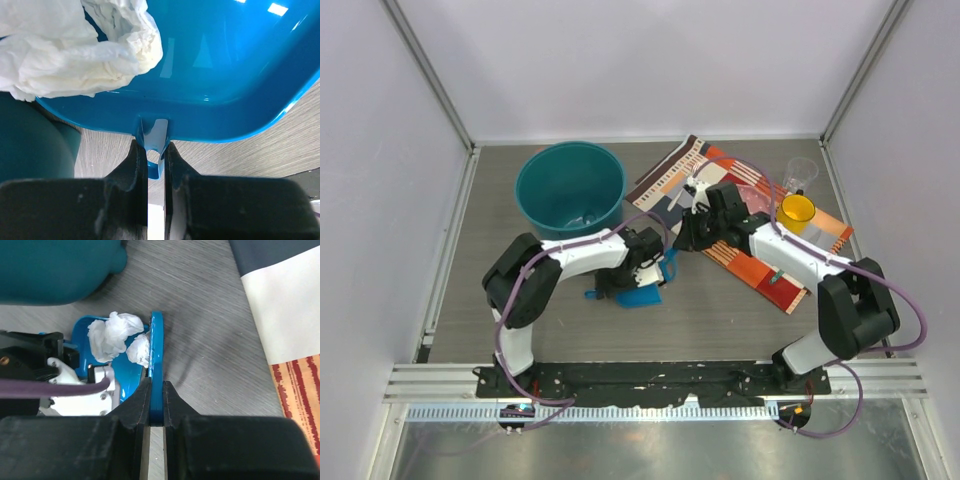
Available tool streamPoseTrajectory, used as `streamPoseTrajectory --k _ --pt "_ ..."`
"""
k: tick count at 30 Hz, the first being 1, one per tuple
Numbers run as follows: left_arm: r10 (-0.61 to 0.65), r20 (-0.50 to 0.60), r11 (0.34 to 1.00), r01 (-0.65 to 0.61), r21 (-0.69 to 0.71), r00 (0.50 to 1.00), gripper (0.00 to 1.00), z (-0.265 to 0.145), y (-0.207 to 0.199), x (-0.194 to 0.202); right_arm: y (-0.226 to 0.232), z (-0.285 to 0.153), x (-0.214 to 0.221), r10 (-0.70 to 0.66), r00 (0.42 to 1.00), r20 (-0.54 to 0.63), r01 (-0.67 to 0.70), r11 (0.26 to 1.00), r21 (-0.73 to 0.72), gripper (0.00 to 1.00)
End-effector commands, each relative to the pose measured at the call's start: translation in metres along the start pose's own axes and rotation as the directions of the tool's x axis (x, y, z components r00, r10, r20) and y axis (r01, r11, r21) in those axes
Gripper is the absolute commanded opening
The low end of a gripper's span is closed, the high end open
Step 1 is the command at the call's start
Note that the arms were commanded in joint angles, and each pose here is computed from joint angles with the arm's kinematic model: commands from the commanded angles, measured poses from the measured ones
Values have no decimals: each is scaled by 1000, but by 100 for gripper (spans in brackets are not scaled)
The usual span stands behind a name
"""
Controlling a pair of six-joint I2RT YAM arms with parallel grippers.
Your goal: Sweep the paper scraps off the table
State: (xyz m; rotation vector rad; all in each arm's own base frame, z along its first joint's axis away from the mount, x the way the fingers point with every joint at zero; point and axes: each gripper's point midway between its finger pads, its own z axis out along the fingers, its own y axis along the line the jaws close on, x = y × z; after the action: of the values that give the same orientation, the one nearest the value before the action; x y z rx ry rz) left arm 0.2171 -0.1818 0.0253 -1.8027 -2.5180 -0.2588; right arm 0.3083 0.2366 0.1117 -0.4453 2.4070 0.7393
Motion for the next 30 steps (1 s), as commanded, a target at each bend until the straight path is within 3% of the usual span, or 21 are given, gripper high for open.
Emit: streamPoseTrajectory --k 1,8,13,16,22,30 --pt "-21 45 999 22 -36 999 0 -2 13 -16 38 -19 -9 -1 997 77 15 983 -182 1" --pt "-34 75 998 37 -44 997 0 0 18 -25 55 -41 -1 73 992 107 -45 967 -249 1" --pt "-36 135 999 32 29 990 0 -2 9 -37 61 -52 -2 116 984 133 -77 961 -265 1" --pt "-34 180 997 21 74 983 0 -8 6 -42 51 -53 -4 120 983 138 -91 975 -202 1" --pt "-43 258 995 18 101 965 0 -22 1 -47 6 -70 -6 122 982 142 -137 985 102 1" --pt "-41 316 994 7 109 948 0 -34 1 -54 8 -124 -34 81 951 298 -133 978 159 1"
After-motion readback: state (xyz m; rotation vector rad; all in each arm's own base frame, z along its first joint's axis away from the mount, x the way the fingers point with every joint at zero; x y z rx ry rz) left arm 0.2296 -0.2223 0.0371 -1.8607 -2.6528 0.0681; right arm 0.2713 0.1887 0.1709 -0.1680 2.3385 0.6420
